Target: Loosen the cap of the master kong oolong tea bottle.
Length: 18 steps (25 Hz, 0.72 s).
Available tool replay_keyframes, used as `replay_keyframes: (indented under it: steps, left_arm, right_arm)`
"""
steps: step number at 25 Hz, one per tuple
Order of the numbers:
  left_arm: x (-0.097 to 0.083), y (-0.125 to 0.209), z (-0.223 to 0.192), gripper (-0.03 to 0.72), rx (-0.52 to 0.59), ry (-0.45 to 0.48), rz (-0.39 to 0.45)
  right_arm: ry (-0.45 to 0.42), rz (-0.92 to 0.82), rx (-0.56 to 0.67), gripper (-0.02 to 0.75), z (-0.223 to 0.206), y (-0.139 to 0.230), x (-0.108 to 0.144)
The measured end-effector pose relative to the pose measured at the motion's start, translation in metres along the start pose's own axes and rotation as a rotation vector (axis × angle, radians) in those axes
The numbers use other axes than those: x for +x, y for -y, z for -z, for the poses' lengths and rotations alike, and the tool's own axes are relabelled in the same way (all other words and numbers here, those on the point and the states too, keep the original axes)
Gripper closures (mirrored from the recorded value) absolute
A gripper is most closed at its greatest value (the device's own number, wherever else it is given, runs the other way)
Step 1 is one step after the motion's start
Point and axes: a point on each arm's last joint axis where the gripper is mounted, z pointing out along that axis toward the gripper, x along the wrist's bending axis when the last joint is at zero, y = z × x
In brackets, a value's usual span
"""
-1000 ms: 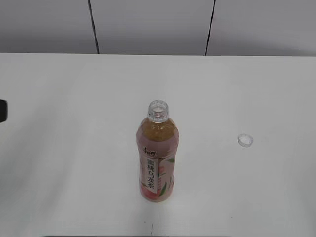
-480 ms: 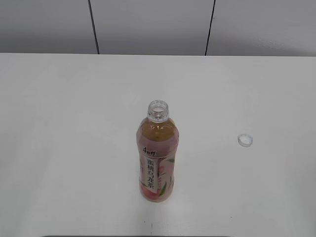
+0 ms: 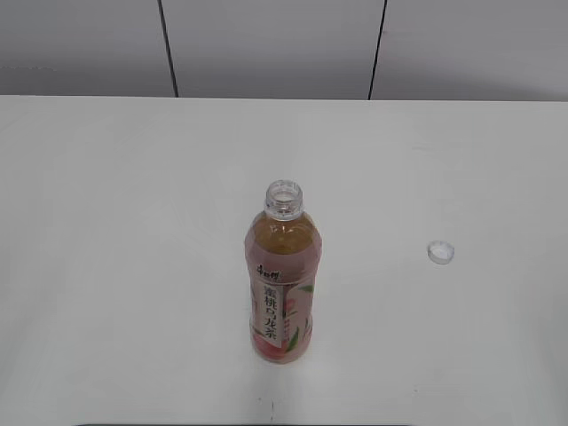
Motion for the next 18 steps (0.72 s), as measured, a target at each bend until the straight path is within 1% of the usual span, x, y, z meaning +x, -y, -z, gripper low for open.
replay_keyframes:
  steps: [2, 5, 8, 13, 18]
  left_arm:
    - [0.0000, 0.0000, 0.0000, 0.284, 0.000, 0.000, -0.002]
    - [-0.0027, -0.0002, -0.0018, 0.322, -0.011, 0.029, 0.010]
    - [-0.0043, 0.0008, -0.0031, 0.336, -0.007, 0.046, 0.015]
    - [-0.0042, 0.0008, -0.0031, 0.340, -0.007, 0.045, 0.012]
    - [-0.0043, 0.0008, -0.0031, 0.378, -0.007, 0.046, 0.012]
  right_arm:
    - [0.000, 0.000, 0.000, 0.256, 0.0000, 0.0000, 0.0000]
    - [0.000, 0.000, 0.000, 0.256, 0.0000, 0.0000, 0.0000]
    - [0.000, 0.000, 0.000, 0.256, 0.0000, 0.0000, 0.0000]
    - [0.000, 0.000, 0.000, 0.256, 0.0000, 0.0000, 0.0000]
    - [0.000, 0.000, 0.000, 0.256, 0.0000, 0.0000, 0.0000]
